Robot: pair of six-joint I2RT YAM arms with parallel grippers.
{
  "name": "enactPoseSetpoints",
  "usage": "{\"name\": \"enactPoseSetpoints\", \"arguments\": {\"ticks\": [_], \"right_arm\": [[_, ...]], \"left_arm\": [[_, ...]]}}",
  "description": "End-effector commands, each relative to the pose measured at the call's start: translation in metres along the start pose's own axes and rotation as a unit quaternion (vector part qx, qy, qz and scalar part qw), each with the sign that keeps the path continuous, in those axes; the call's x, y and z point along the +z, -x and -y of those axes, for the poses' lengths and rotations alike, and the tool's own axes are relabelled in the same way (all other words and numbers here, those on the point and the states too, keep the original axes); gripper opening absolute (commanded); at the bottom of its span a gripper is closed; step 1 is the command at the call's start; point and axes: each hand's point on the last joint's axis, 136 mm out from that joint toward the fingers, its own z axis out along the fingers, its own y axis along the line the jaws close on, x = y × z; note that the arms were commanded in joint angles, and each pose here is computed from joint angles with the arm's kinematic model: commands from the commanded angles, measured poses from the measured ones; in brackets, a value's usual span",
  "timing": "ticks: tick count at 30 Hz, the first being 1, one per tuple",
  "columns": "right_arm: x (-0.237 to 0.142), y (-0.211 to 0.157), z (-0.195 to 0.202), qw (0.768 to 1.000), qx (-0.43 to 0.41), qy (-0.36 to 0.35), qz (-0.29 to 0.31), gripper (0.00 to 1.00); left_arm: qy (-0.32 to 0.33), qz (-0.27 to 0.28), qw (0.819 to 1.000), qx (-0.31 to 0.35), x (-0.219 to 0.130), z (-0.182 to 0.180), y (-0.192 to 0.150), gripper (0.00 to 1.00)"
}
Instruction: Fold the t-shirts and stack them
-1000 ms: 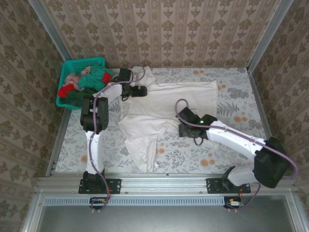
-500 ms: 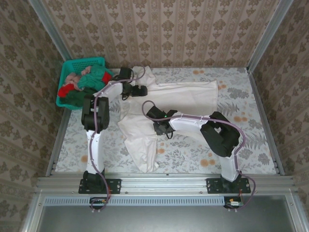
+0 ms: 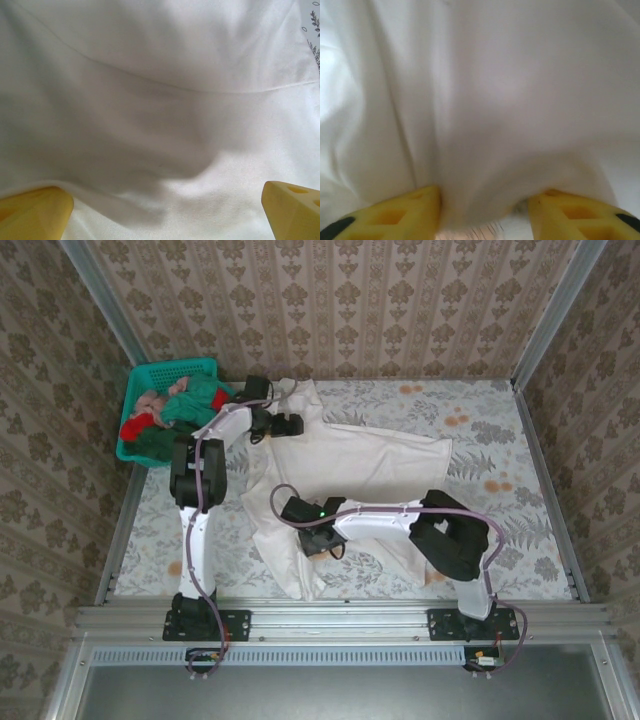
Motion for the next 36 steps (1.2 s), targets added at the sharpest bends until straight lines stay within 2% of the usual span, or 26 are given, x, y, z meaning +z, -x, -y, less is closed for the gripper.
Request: {"name": "enactPoseSetpoints", "arguments": {"ticks": [1, 4, 6, 8, 12, 16, 19, 22, 23, 24, 25, 27, 29, 33, 35, 36], "right_arm": [[-0.041, -0.012, 0.042, 1.0, 0.016, -0.011, -0.02, 0.64], [-0.066, 0.002, 0.091, 0.996, 0.083, 0.002, 0.019, 0.68], [-0.067, 0.004, 0.136, 0.99, 0.141, -0.02, 0.025, 0.68], [-0.052, 0.009, 0.175, 0.981, 0.189, -0.031, 0.026, 0.68], [-0.005, 0.019, 0.233, 0.965, 0.255, -0.051, -0.025, 0.64], [0.024, 0.03, 0.277, 0.955, 0.275, -0.083, -0.079, 0.64], [0.018, 0.036, 0.313, 0.943, 0.295, -0.119, -0.093, 0.67], [0.034, 0.045, 0.339, 0.932, 0.336, -0.072, -0.116, 0.68], [0.04, 0.045, 0.349, 0.928, 0.343, -0.069, -0.128, 0.6], [0.044, 0.048, 0.357, 0.925, 0.349, -0.061, -0.138, 0.59], [0.047, 0.054, 0.363, 0.924, 0.351, -0.05, -0.139, 0.62], [0.05, 0.062, 0.374, 0.923, 0.355, -0.047, -0.137, 0.59], [0.056, 0.072, 0.384, 0.923, 0.356, -0.04, -0.137, 0.62], [0.061, 0.097, 0.421, 0.92, 0.366, -0.059, -0.124, 0.65], [0.057, 0.119, 0.434, 0.926, 0.36, -0.064, -0.098, 0.65], [0.053, 0.137, 0.445, 0.93, 0.356, -0.07, -0.066, 0.68]], "left_arm": [[0.024, -0.054, 0.998, -0.011, 0.015, -0.03, -0.029, 1.0], [0.024, -0.054, 0.998, -0.016, 0.013, -0.035, -0.03, 1.0], [0.022, -0.053, 0.998, -0.016, 0.013, -0.035, -0.031, 1.0], [0.019, -0.054, 0.998, -0.015, 0.014, -0.034, -0.032, 1.0], [0.013, -0.054, 0.998, -0.016, 0.014, -0.032, -0.031, 1.0], [0.009, -0.052, 0.999, -0.011, 0.011, -0.03, -0.029, 1.0], [0.009, -0.048, 0.999, -0.003, 0.008, -0.028, -0.027, 1.0], [0.006, -0.044, 0.999, 0.001, 0.005, -0.027, -0.024, 1.0], [0.003, -0.044, 0.999, 0.002, 0.004, -0.026, -0.024, 1.0], [-0.002, -0.043, 0.999, 0.004, 0.003, -0.024, -0.023, 1.0], [-0.004, -0.045, 0.999, 0.006, 0.003, -0.023, -0.025, 1.0], [-0.003, -0.045, 0.999, 0.012, 0.001, -0.023, -0.025, 1.0], [-0.002, -0.046, 0.999, 0.017, -0.002, -0.023, -0.025, 1.0], [-0.006, -0.044, 0.999, 0.025, -0.006, -0.02, -0.023, 1.0], [-0.014, -0.044, 0.999, 0.028, -0.007, -0.016, -0.023, 1.0], [-0.016, -0.044, 0.998, 0.032, -0.008, -0.014, -0.023, 1.0]]}}
